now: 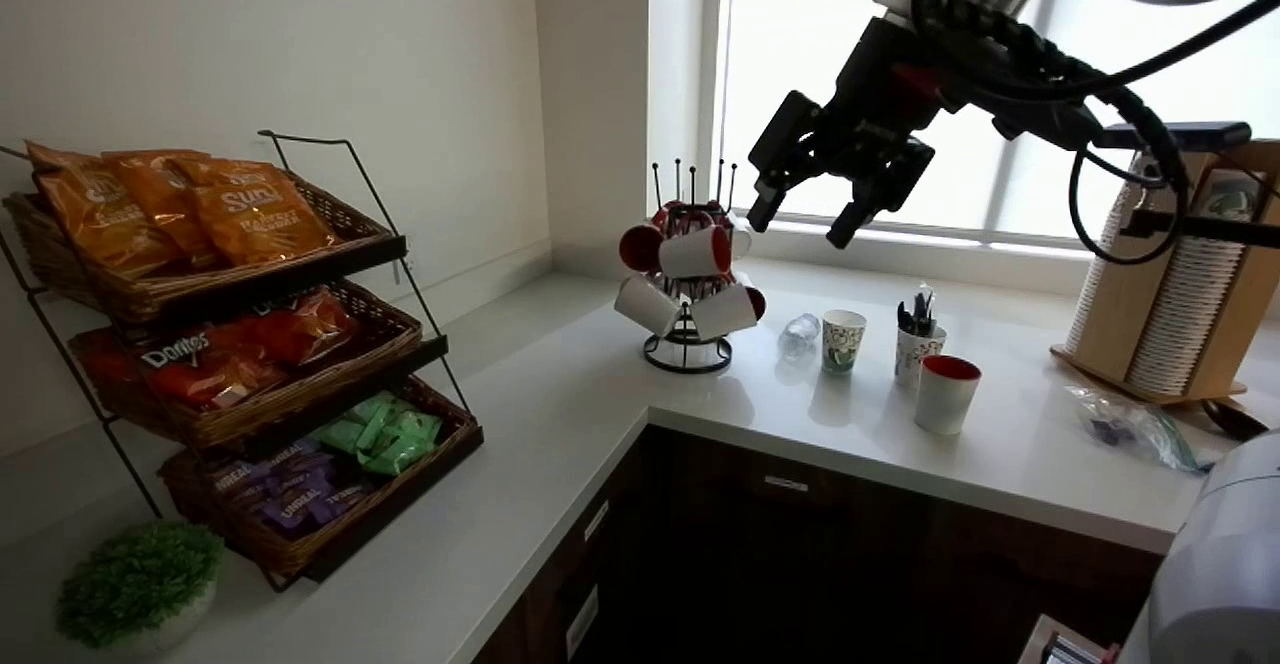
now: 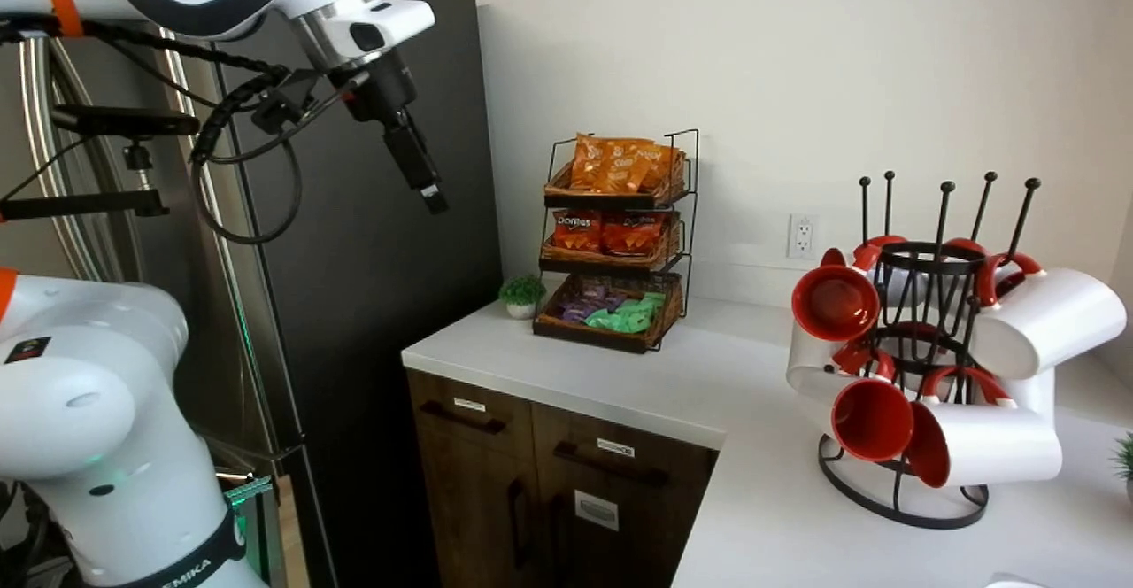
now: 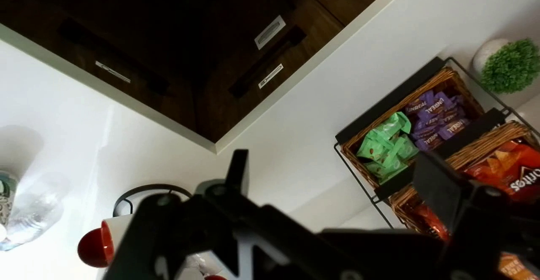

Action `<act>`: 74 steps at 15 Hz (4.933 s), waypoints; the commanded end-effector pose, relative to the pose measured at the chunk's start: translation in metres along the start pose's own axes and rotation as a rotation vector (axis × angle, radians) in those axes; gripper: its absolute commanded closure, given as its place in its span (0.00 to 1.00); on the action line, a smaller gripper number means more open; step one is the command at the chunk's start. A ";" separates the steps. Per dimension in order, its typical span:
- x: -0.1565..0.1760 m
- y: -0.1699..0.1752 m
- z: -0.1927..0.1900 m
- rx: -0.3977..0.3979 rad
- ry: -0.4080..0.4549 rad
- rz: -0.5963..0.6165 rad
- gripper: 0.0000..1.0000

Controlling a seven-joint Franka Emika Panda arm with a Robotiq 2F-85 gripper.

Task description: Put the mug directly in front of the larger cup

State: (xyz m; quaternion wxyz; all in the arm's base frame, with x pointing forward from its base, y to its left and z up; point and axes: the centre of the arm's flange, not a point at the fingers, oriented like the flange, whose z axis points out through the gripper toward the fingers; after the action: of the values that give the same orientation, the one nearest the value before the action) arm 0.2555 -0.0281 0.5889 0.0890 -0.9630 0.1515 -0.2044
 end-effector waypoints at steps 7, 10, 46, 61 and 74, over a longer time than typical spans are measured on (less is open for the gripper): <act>-0.002 0.019 -0.022 -0.004 0.059 0.019 0.00; 0.000 0.045 -0.050 0.030 0.099 0.030 0.00; 0.069 0.217 0.025 -0.026 0.127 0.523 0.00; 0.056 0.355 0.179 -0.410 -0.081 0.757 0.00; 0.055 0.418 0.193 -0.472 -0.016 0.973 0.00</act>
State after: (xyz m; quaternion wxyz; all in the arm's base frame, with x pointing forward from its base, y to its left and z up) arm 0.2733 -0.4186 0.3385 -0.0506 -0.7639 0.6385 -0.0793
